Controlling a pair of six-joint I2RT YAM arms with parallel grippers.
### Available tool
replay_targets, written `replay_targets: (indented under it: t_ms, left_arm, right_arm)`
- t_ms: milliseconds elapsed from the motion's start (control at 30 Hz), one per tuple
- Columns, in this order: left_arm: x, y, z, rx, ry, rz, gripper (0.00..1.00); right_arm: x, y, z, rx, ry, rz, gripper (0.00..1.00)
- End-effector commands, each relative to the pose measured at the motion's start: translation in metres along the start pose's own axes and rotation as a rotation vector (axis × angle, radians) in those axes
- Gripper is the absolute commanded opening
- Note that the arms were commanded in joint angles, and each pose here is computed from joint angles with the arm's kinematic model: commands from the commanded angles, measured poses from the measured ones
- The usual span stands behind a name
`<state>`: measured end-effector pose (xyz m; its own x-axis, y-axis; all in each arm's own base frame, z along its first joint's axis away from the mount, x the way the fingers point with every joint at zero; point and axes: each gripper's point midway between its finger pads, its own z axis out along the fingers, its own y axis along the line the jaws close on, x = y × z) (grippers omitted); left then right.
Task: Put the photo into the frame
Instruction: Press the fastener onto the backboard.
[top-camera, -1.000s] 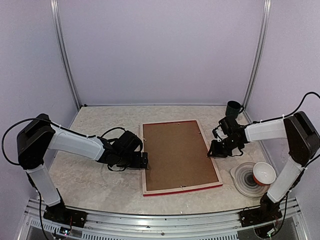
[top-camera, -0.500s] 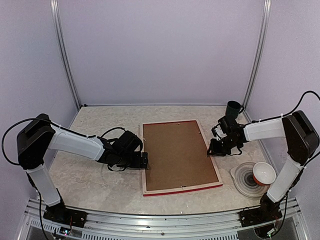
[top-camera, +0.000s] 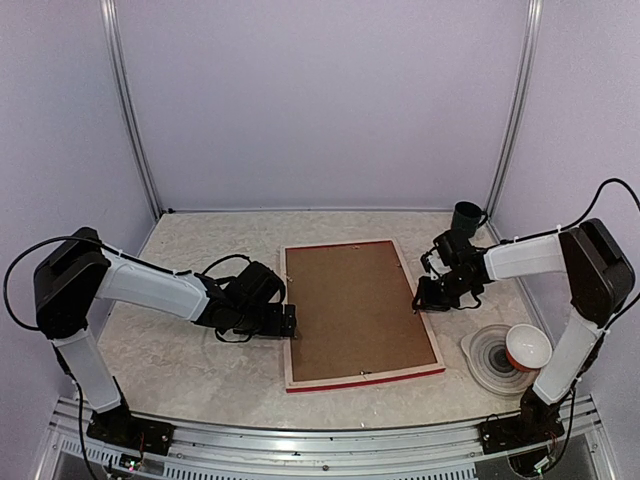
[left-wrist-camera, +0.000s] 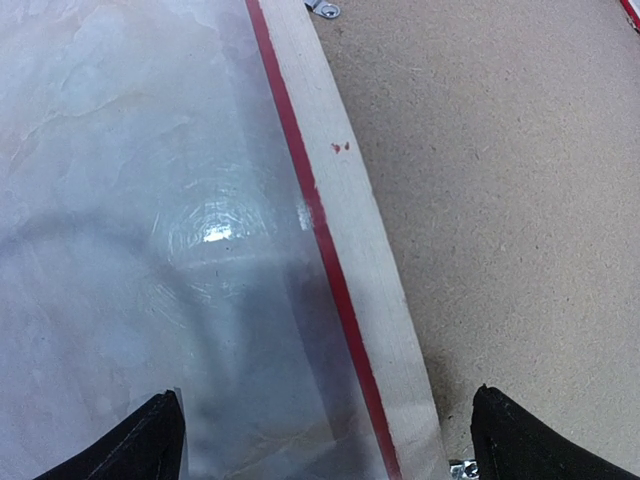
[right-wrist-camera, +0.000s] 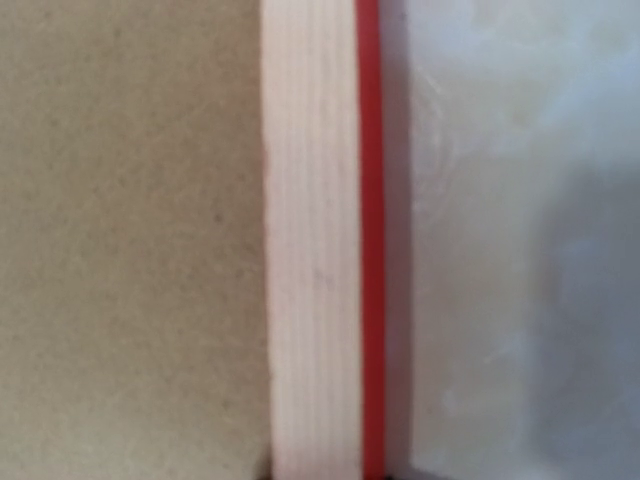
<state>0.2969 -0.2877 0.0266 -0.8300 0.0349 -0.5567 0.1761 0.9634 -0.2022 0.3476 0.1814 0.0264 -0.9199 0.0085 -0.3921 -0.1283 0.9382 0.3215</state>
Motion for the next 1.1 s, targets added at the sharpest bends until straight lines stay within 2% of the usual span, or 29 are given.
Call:
replay_targets:
  t_ms: [0, 367, 700, 800, 867, 1067]
  left_arm:
    - [-0.001, -0.007, -0.002, 0.015, -0.003, 0.005, 0.99]
    - [-0.002, -0.008, -0.001, 0.016, -0.001, 0.008, 0.99]
    - [-0.003, -0.006, -0.002, 0.008, -0.003, 0.006, 0.99]
    - [-0.001, -0.006, -0.001, 0.007, 0.001, 0.004, 0.99]
    - [-0.001, -0.006, -0.001, 0.007, 0.002, 0.003, 0.99]
    - [0.000, -0.005, 0.000, 0.003, 0.002, -0.002, 0.99]
  right_arm:
    - [0.023, -0.004, 0.011, 0.031, 0.083, -0.020, 0.25]
    - [0.028, -0.009, 0.014, 0.102, 0.126, -0.066, 0.30]
    - [0.031, -0.022, 0.009, 0.184, 0.122, -0.080, 0.17]
    - [0.029, -0.021, 0.006, 0.184, 0.113, -0.081, 0.06]
    - [0.027, -0.019, 0.005, 0.176, 0.109, -0.088, 0.04]
    - [0.013, -0.003, -0.005, 0.119, 0.077, -0.087, 0.14]
